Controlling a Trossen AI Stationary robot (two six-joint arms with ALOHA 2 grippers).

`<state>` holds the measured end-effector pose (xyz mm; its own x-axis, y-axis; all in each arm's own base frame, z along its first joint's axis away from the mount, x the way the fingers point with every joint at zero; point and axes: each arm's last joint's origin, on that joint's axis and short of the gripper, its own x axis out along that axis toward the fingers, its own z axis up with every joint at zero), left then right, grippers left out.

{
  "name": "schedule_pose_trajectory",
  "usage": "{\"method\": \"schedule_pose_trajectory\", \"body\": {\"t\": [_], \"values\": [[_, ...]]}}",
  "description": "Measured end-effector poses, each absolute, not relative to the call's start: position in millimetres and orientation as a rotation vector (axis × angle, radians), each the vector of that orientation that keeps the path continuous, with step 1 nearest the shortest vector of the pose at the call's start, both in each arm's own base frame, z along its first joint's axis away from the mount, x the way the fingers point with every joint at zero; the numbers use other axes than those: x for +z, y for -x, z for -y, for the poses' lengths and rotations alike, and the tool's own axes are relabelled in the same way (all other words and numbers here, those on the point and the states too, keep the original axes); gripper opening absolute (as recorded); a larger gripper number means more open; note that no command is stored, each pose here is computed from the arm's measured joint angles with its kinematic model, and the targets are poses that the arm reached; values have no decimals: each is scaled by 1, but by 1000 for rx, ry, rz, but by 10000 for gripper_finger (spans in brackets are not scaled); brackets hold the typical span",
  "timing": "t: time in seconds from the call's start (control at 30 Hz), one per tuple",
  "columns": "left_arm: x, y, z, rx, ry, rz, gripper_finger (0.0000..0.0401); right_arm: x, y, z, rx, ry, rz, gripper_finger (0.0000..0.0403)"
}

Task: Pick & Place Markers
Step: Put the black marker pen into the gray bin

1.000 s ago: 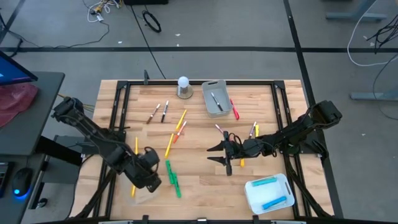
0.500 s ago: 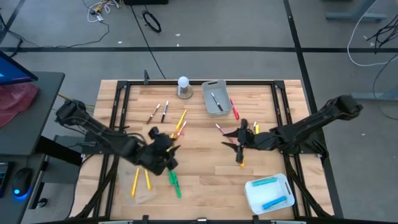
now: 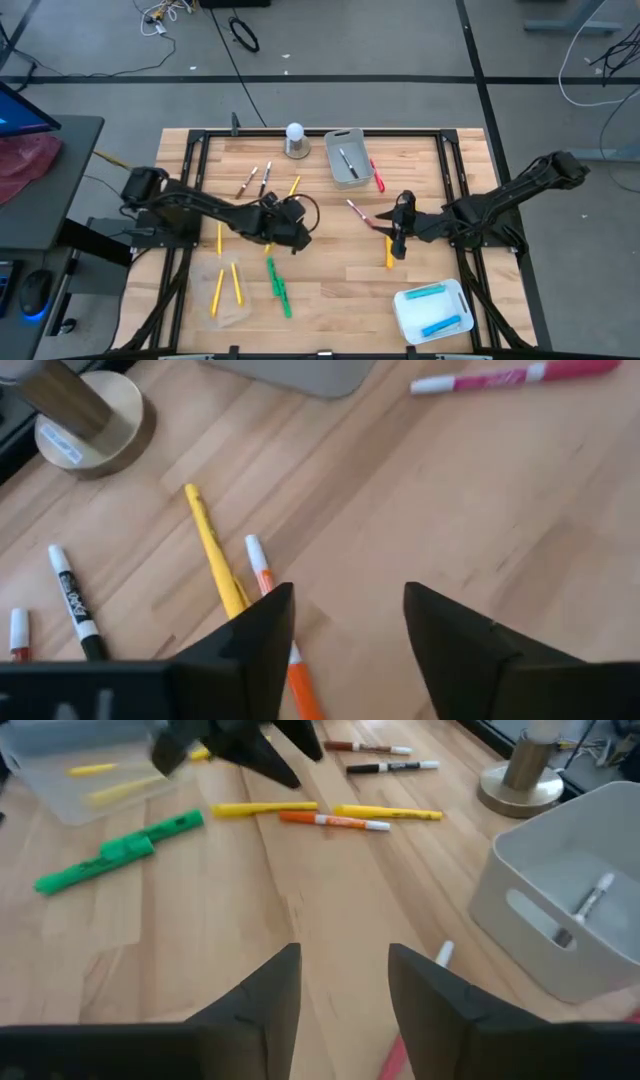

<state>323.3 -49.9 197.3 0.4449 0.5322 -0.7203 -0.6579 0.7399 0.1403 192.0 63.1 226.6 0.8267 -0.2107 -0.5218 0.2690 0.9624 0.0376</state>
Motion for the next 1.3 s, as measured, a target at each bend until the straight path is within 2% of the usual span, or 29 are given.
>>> {"method": "schedule_pose_trajectory", "body": {"t": [0.23,0.4,0.57,0.83,0.97,1.1,1.3], "values": [[193,-328,8,765,157,-916,281,225,-193,-67,-246,-124,-539,152],[182,-322,-25,762,219,-985,294,222,-195,-68,-254,-138,-551,152],[153,-282,-52,869,317,-1027,285,219,-199,-70,-252,-141,-554,152],[132,-237,-62,1010,472,-760,277,214,-212,-76,-226,-100,-516,152],[119,-222,-63,1075,488,-747,270,212,-219,-79,-212,-81,-491,152],[106,-215,-62,1064,515,-702,243,210,-224,-80,-208,-73,-473,152],[96,-209,-62,1095,521,-632,179,211,-227,-82,-199,-69,-449,152]]}}
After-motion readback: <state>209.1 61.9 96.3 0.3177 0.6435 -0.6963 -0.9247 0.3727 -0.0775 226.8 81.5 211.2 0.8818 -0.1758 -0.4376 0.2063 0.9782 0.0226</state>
